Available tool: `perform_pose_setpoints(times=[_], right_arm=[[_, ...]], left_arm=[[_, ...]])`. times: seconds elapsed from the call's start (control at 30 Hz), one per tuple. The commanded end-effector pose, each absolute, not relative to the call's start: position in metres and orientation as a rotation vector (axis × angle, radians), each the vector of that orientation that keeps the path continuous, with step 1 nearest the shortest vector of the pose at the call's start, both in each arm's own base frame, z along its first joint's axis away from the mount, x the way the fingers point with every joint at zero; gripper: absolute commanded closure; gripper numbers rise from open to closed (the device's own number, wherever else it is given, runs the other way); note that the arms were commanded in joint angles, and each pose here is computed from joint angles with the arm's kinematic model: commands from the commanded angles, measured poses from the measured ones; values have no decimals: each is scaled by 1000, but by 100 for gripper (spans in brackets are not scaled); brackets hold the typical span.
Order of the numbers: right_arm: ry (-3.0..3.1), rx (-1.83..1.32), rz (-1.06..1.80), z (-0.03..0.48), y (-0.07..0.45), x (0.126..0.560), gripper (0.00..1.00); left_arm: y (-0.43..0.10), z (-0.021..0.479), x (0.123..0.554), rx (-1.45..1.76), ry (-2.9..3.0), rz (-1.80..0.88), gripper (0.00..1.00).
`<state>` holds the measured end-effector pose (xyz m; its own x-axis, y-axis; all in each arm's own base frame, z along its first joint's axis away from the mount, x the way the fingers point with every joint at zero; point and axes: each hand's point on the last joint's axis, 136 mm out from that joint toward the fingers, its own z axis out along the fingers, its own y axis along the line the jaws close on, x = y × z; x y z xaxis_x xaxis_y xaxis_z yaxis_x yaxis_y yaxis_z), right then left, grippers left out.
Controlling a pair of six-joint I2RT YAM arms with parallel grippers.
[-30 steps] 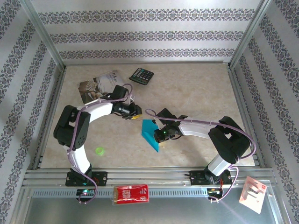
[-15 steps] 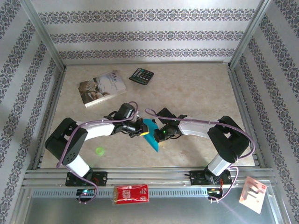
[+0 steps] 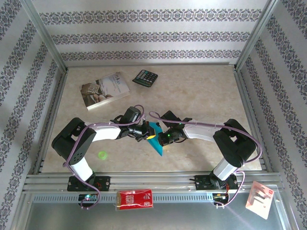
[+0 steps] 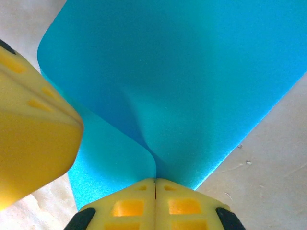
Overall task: Fold a paper plane with a square sheet of paper (pick it up from the middle)
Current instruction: Third fold the triangle at the center of the table.
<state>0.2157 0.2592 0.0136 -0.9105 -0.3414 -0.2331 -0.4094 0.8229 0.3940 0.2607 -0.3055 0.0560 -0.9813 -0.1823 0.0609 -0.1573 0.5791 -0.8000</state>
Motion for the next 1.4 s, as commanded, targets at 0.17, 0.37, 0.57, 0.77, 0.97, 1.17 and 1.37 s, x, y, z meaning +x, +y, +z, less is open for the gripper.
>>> perform_pose_setpoints(times=[0.17, 0.37, 0.57, 0.77, 0.97, 1.17, 1.37], right_arm=[[2885, -560, 650, 5, 254, 216, 99], [2889, -567, 638, 4, 251, 215, 100], [2887, -557, 639, 5, 250, 215, 100], [2867, -562, 656, 12, 255, 219, 99], [2845, -560, 673, 20, 259, 223, 99], [2834, -552, 697, 26, 263, 225, 99], [2828, -549, 717, 29, 266, 226, 99]], left_arm=[[-298, 65, 263, -273, 2741, -1388, 96], [-284, 65, 294, -319, 2725, -1353, 97], [-286, 46, 314, -263, 2809, -1288, 97], [-287, 20, 314, -199, 2923, -1216, 98], [-282, 5, 308, -172, 2980, -1160, 98], [-279, -2, 303, -163, 3005, -1139, 98], [-277, -6, 300, -161, 3015, -1132, 98]])
